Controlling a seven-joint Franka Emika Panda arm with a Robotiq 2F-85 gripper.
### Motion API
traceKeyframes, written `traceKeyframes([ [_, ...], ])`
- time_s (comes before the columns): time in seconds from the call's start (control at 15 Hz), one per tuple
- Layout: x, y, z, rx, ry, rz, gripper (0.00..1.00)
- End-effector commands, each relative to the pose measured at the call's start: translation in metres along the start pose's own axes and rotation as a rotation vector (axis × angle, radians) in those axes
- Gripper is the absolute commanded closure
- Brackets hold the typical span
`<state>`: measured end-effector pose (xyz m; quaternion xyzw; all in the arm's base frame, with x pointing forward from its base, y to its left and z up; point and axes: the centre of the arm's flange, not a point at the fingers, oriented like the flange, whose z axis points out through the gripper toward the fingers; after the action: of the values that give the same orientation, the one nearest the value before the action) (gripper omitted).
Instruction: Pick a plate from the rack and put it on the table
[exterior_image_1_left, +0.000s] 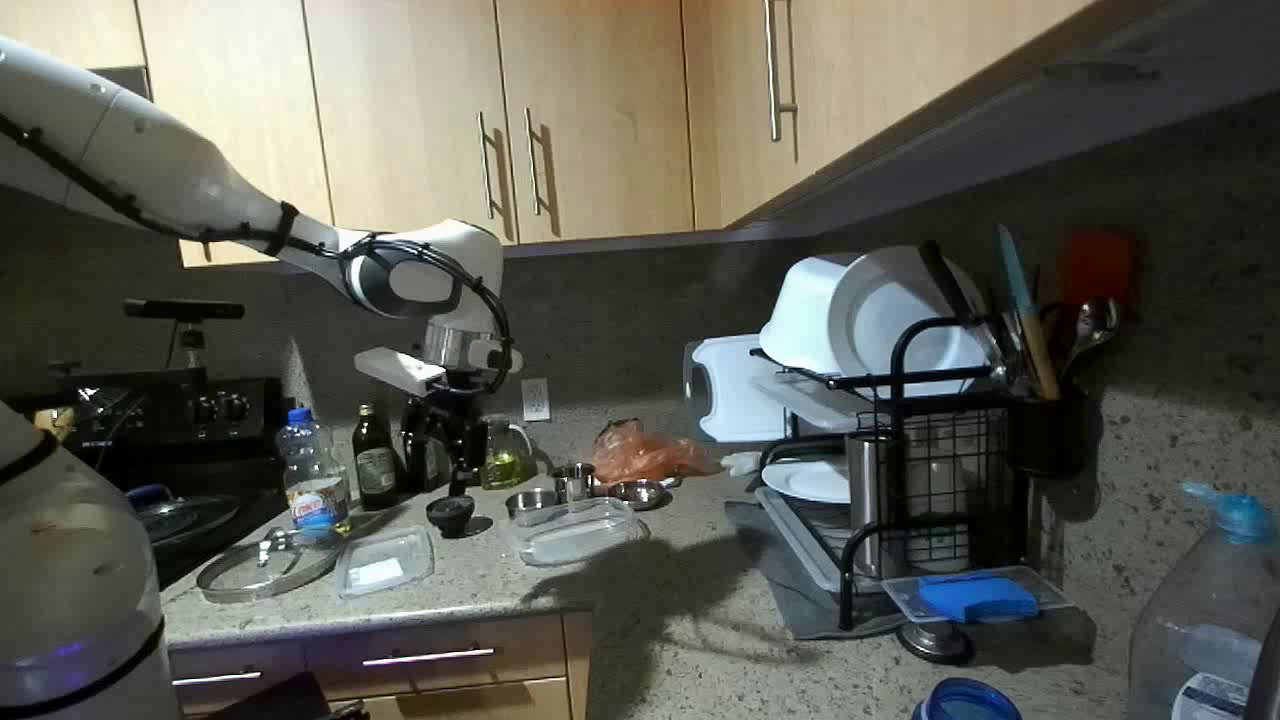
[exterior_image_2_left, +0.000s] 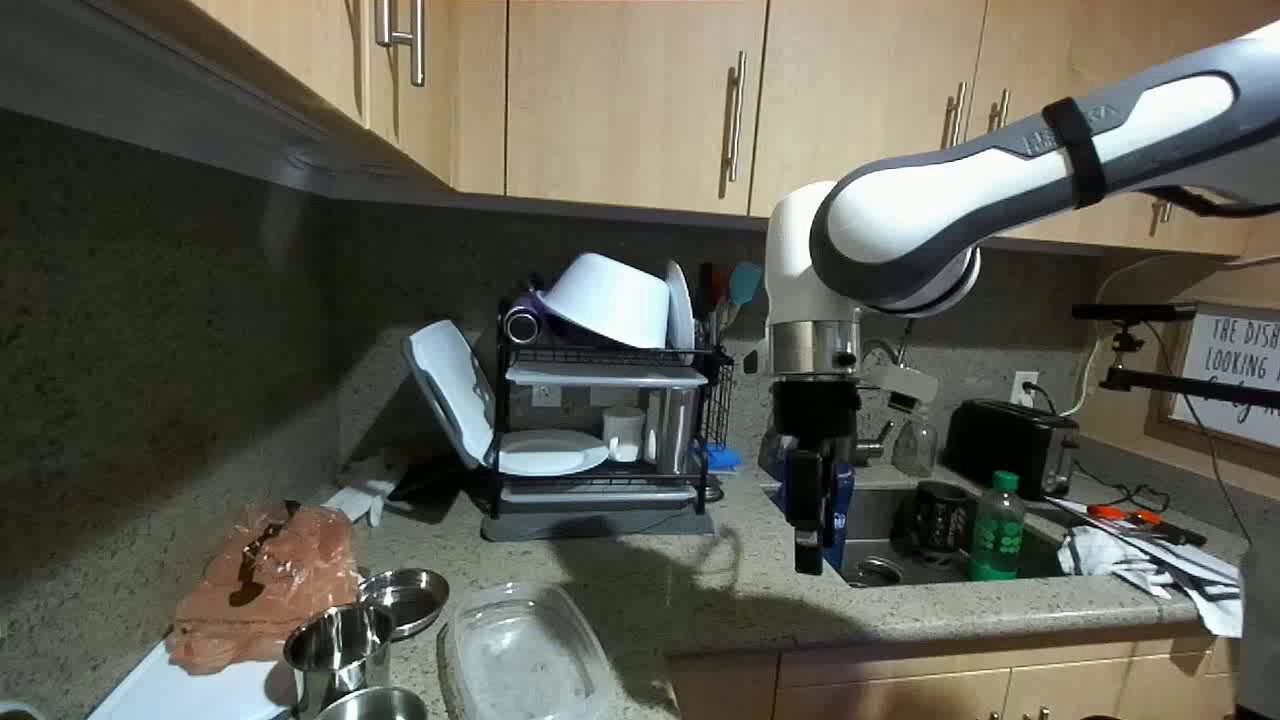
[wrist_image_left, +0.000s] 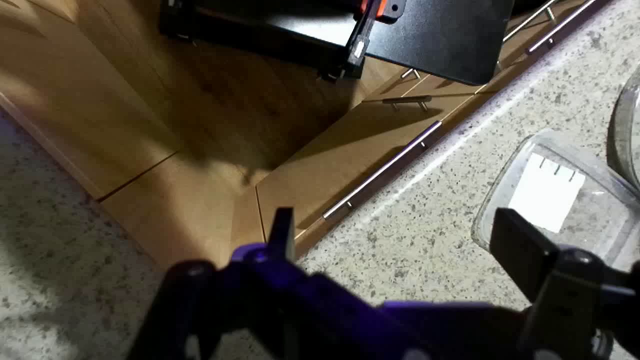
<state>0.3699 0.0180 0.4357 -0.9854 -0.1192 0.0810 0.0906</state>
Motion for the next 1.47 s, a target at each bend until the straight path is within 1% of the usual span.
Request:
traceKeyframes([
  [0.0,0.000,0.000,0.000,0.000,0.000,0.000,0.00],
  [0.33,0.000,0.000,0.000,0.000,0.000,0.000,0.00],
  [0.47,0.003,0.005,-0.001,-0.004,0.009,0.026,0.00],
  [0.73,0.004,0.030,-0.010,0.016,0.090,0.134,0.00],
  [0.93,0.003,0.049,-0.016,0.011,0.162,0.179,0.00],
  [1.07,0.001,0.059,-0.021,-0.033,0.224,0.156,0.00],
  [1.13,0.000,0.063,-0.024,-0.069,0.257,0.149,0.00],
  [1.4,-0.002,0.073,-0.039,-0.250,0.400,0.186,0.00],
])
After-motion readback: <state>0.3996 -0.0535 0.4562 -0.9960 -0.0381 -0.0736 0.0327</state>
